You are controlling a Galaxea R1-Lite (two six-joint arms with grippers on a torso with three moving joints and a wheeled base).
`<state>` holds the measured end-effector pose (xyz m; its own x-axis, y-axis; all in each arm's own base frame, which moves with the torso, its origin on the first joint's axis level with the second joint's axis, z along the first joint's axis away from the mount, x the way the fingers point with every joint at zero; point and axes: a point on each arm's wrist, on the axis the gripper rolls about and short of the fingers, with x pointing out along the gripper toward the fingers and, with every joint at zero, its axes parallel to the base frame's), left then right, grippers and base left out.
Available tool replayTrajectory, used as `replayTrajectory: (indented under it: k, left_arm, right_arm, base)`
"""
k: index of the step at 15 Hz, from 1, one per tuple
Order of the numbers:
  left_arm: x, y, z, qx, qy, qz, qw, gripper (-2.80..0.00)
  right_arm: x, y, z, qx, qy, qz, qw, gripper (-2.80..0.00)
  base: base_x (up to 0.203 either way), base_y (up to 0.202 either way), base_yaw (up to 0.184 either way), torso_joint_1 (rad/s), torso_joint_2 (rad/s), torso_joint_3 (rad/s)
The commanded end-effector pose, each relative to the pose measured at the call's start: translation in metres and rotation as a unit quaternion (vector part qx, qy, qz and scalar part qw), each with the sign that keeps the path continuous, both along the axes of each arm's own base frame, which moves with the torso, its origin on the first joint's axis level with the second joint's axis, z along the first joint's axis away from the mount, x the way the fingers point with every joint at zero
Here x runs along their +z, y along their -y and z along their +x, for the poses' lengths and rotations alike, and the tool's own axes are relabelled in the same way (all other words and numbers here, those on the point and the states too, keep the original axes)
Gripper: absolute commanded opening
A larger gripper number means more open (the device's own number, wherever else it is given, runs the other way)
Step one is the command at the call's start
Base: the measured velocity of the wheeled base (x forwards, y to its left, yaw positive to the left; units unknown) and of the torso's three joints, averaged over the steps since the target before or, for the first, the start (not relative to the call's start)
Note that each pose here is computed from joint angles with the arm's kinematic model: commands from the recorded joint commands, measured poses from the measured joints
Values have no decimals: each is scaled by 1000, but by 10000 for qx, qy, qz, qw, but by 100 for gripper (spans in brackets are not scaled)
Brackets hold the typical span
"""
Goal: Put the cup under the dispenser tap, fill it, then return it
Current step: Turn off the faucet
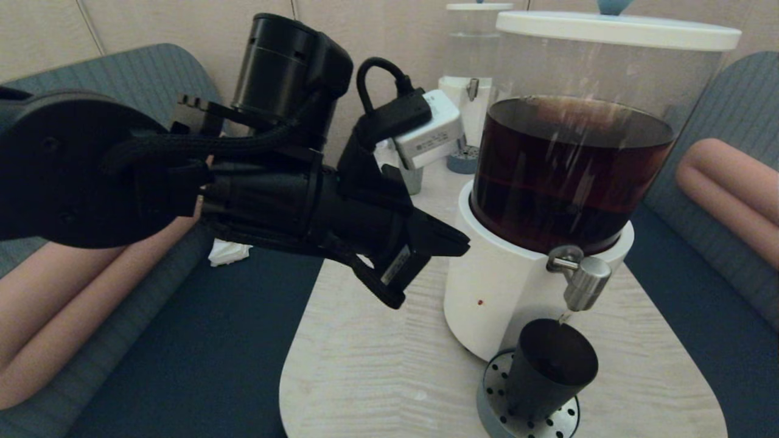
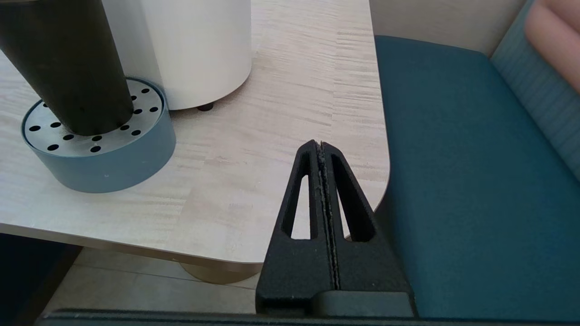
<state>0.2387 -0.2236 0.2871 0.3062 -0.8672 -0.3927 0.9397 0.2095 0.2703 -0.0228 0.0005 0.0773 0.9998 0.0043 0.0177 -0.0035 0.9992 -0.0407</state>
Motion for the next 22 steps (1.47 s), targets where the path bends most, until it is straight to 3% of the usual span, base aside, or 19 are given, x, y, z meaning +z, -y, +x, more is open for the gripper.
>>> replayTrajectory:
  k: [1,9,22]
  left_arm:
    - [-7,19,-3,-164,-31,98,9998,-280]
    - [-10,57,-18,-385,92,175,9991,-280]
    - [-16,76,-20,-404,134,249,9988,-280]
  right_arm:
    - [-2,0,0,2,-22,-5,10000,-280]
    - [-2,0,0,2,-19,-5,10000,-280]
    - [-2,0,0,2,-19,-5,10000,-280]
  base:
    - [0,0,0,0,0,0]
    - [0,0,0,0,0,0]
    - [0,0,0,0,0,0]
